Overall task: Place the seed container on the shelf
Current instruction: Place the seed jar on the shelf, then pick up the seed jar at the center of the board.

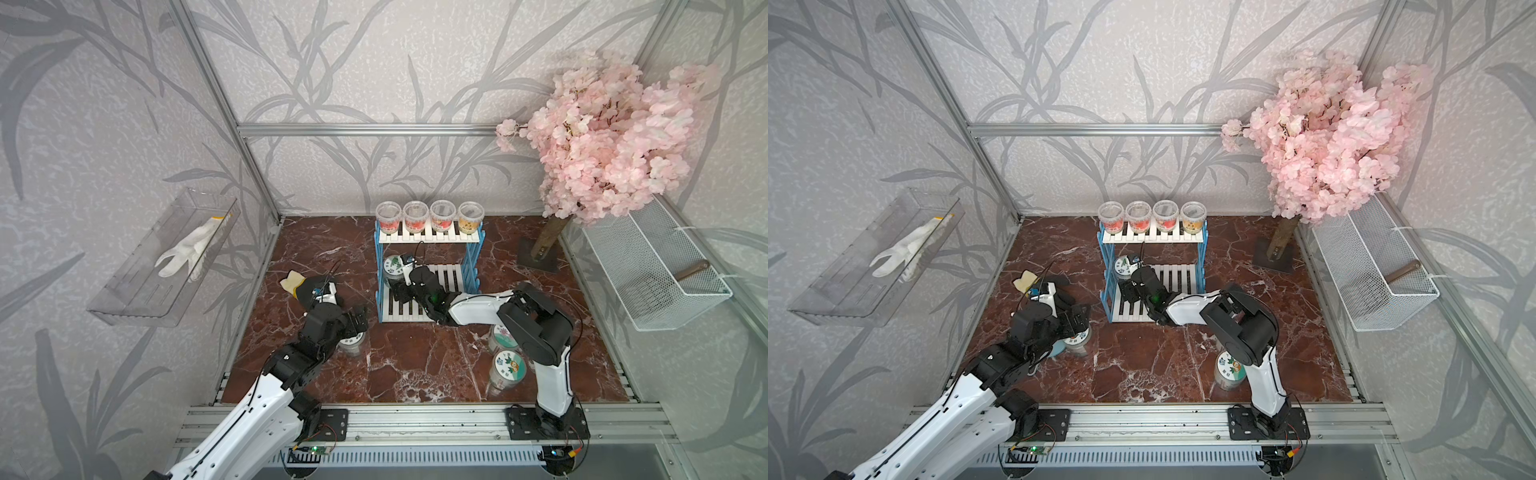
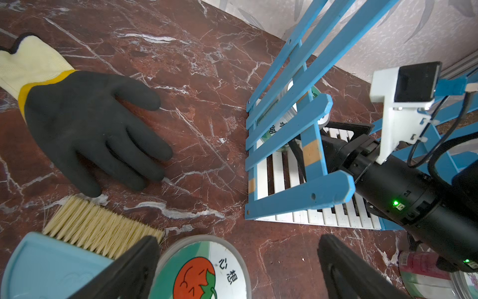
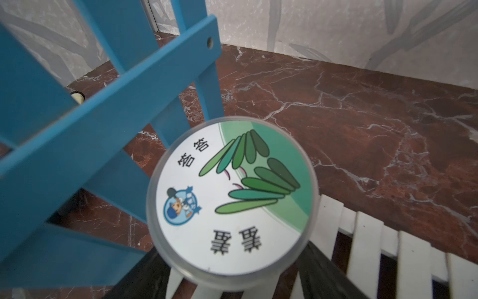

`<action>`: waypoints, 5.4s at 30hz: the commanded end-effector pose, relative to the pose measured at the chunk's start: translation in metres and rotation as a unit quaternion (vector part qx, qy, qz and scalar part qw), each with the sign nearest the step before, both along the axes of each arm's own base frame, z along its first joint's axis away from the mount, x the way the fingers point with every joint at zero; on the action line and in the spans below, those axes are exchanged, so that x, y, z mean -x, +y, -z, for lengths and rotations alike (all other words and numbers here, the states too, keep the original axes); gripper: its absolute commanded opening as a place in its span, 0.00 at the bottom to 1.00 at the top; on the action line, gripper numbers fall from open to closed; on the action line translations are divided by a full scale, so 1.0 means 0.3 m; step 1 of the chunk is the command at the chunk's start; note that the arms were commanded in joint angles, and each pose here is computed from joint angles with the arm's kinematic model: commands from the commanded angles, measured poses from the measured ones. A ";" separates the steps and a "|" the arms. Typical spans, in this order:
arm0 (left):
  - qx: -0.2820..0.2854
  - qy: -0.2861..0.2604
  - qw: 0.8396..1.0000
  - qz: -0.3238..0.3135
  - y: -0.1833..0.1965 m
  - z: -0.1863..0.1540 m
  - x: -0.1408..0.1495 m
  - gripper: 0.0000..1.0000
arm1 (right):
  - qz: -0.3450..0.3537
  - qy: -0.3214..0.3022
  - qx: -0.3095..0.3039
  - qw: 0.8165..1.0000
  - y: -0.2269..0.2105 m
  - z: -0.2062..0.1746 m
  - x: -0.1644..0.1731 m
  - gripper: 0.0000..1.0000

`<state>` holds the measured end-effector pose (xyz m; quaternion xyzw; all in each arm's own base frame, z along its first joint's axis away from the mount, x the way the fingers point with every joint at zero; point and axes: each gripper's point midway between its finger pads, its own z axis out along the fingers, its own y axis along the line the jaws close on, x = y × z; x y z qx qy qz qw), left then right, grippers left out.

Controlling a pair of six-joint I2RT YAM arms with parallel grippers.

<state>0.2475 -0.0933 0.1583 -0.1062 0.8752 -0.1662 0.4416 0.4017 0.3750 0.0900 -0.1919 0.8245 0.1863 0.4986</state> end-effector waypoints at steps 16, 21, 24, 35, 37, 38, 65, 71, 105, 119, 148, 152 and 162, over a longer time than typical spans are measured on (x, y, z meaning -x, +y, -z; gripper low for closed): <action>-0.001 -0.008 1.000 0.002 0.000 -0.028 -0.005 1.00 | 0.028 -0.019 0.005 0.999 -0.023 0.013 -0.032 0.76; -0.001 -0.008 1.000 0.002 -0.001 -0.027 -0.006 1.00 | 0.010 -0.016 0.002 1.000 -0.010 0.012 -0.020 0.79; -0.001 -0.008 1.000 0.003 0.001 -0.029 -0.003 1.00 | -0.013 -0.003 -0.004 1.000 0.008 0.017 0.001 0.81; 0.005 -0.013 1.000 0.007 -0.004 -0.038 0.001 1.00 | -0.026 0.000 -0.011 1.000 -0.009 -0.004 0.042 0.81; 0.005 -0.015 1.000 0.008 -0.003 -0.041 0.002 1.00 | -0.031 0.000 -0.016 0.999 -0.012 -0.017 0.053 0.81; 0.007 -0.016 1.000 0.008 -0.003 -0.045 0.003 1.00 | -0.038 0.000 -0.018 0.999 -0.011 -0.024 0.063 0.82; 0.005 0.050 0.998 -0.025 0.051 0.031 0.085 1.00 | -0.237 0.044 0.000 0.970 -0.066 -0.155 0.635 0.93; -0.035 0.095 0.994 -0.027 0.068 0.085 0.102 1.00 | -0.190 0.048 -0.022 0.980 -0.151 -0.146 0.645 0.95; -0.116 0.189 0.974 0.038 -0.027 0.256 0.064 1.00 | -0.148 0.092 -0.041 0.984 -0.151 -0.044 0.624 0.99; -0.152 0.187 0.969 0.055 -0.061 0.237 0.117 0.81 | -0.100 0.056 -0.041 0.993 -0.219 -0.076 0.590 0.99; -0.091 0.163 0.981 0.056 -0.297 0.241 0.220 0.80 | -0.092 0.005 -0.051 0.994 -0.299 -0.110 0.608 0.99; -0.142 0.167 0.969 0.116 -0.325 0.237 0.226 0.96 | -0.090 0.009 -0.050 0.995 -0.304 -0.096 0.610 0.99; -0.213 0.125 0.944 0.219 -0.293 0.209 0.222 1.00 | -0.088 0.014 -0.045 0.995 -0.306 -0.067 0.611 0.99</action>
